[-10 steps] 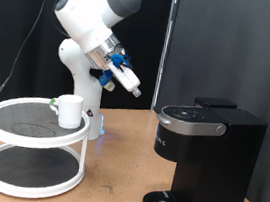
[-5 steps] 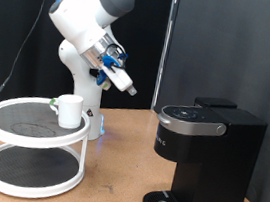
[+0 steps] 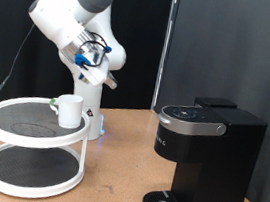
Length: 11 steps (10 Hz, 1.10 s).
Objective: Make a cup of coffee with the keurig machine
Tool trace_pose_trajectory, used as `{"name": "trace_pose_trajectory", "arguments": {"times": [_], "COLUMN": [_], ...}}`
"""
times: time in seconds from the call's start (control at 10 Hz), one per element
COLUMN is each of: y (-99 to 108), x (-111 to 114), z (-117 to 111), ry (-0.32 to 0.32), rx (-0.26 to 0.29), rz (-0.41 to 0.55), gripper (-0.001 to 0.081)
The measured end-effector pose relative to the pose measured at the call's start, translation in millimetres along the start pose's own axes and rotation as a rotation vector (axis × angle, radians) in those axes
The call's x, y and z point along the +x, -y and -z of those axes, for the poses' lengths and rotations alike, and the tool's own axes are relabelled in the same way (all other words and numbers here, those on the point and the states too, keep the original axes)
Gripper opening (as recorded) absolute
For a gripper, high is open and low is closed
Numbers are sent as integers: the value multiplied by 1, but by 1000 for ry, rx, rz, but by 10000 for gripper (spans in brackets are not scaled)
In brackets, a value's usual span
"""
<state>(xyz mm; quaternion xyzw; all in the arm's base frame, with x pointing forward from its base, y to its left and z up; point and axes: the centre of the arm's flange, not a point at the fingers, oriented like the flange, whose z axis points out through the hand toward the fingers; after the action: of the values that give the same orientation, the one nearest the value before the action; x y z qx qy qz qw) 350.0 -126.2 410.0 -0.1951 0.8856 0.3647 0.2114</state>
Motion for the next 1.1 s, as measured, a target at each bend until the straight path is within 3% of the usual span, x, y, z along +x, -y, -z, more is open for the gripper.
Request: {"name": "trace_pose_trajectory", "arguments": {"times": [0.4,0.7,0.9,1.1], "y": [-13,-11,-7,0], "x": [29,33,51,73], "z": [33,35,46,65], "ry": [10,9,-10,11], "rx": [12,-1,-14,2], "rz": [22,-4,-46,-70], "gripper": [0,0,0,0]}}
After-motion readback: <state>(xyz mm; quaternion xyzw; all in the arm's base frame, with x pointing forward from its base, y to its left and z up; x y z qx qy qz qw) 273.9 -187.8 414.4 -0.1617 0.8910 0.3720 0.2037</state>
